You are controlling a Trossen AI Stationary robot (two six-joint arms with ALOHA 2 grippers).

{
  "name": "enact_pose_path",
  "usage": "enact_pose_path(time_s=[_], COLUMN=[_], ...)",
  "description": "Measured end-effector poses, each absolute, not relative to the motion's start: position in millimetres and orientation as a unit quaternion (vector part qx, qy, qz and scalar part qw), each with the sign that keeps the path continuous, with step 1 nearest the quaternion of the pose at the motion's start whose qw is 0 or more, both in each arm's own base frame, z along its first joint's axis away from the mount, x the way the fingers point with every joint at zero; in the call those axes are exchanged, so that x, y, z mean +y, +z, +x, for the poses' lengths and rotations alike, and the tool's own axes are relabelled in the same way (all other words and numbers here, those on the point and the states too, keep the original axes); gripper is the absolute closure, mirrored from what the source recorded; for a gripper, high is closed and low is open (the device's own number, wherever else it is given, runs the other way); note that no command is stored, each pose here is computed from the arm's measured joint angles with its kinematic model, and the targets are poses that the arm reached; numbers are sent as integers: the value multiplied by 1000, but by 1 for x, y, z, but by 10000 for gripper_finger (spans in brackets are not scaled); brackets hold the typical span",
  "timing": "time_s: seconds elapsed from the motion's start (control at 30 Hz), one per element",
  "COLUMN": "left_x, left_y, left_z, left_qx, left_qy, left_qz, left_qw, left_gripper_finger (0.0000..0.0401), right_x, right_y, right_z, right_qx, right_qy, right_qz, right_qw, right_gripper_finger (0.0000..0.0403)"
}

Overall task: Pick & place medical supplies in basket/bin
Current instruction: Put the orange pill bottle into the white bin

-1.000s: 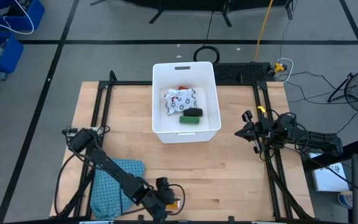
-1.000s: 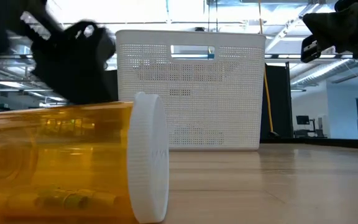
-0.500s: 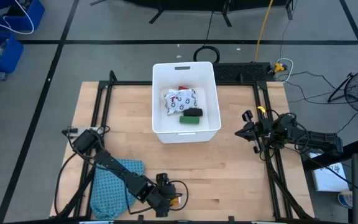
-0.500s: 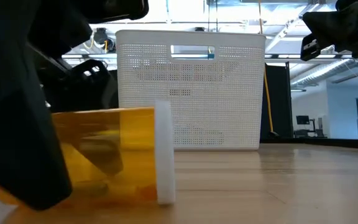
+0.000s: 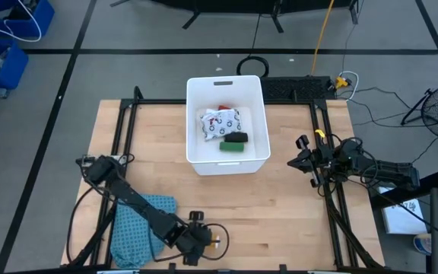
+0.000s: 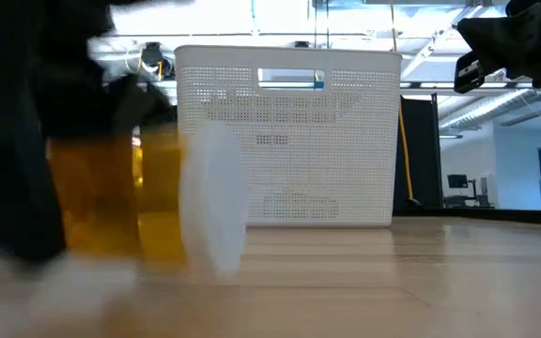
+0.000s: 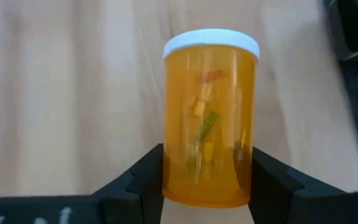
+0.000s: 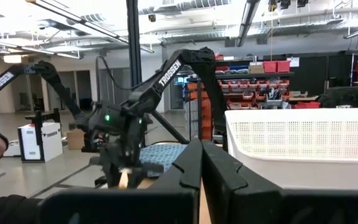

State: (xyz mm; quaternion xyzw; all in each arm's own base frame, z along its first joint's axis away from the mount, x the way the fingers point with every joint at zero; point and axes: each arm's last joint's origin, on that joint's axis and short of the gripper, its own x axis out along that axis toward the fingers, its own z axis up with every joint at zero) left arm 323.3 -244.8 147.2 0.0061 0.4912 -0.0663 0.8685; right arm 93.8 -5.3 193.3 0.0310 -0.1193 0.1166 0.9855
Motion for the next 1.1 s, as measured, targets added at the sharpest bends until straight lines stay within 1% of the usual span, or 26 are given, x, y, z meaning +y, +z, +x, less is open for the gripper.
enact_pose_path(time_s=[0.13, 0.27, 0.4, 0.47, 0.53, 0.6, 0.7, 0.87, 0.97, 1.1], left_x=[-239, -222, -189, -170, -150, -129, -96, -41, -10, 31], left_y=[195, 261, 330, 354, 370, 379, 382, 375, 368, 356], left_z=[307, 281, 246, 229, 214, 201, 186, 172, 178, 204], left_qx=[431, 353, 263, 228, 202, 179, 140, 67, 76, 101], left_qy=[-35, -5, 43, 68, 81, 93, 128, 222, 239, 217], left_qz=[74, 114, 137, 147, 158, 156, 143, 74, 45, -16], left_qw=[898, 929, 954, 960, 963, 967, 971, 970, 967, 971], left_gripper_finger=[228, 228, 220, 222, 226, 226, 226, 220, 224, 226], right_x=[-5, -5, -5, -5, -5, -5, -5, -5, -5, -5], right_y=[193, 193, 193, 193, 194, 195, 196, 197, 200, 202], right_z=[94, 94, 94, 94, 94, 93, 93, 93, 92, 91], right_qx=[-119, -119, -119, -119, -123, -128, -133, -136, -152, -165], right_qy=[117, 117, 117, 117, 118, 118, 120, 119, 118, 120], right_qz=[34, 34, 34, 34, 33, 33, 38, 38, 31, 32], right_qw=[985, 985, 985, 985, 985, 984, 983, 983, 981, 978], right_gripper_finger=[403, 403, 403, 403, 403, 403, 403, 403, 403, 403])
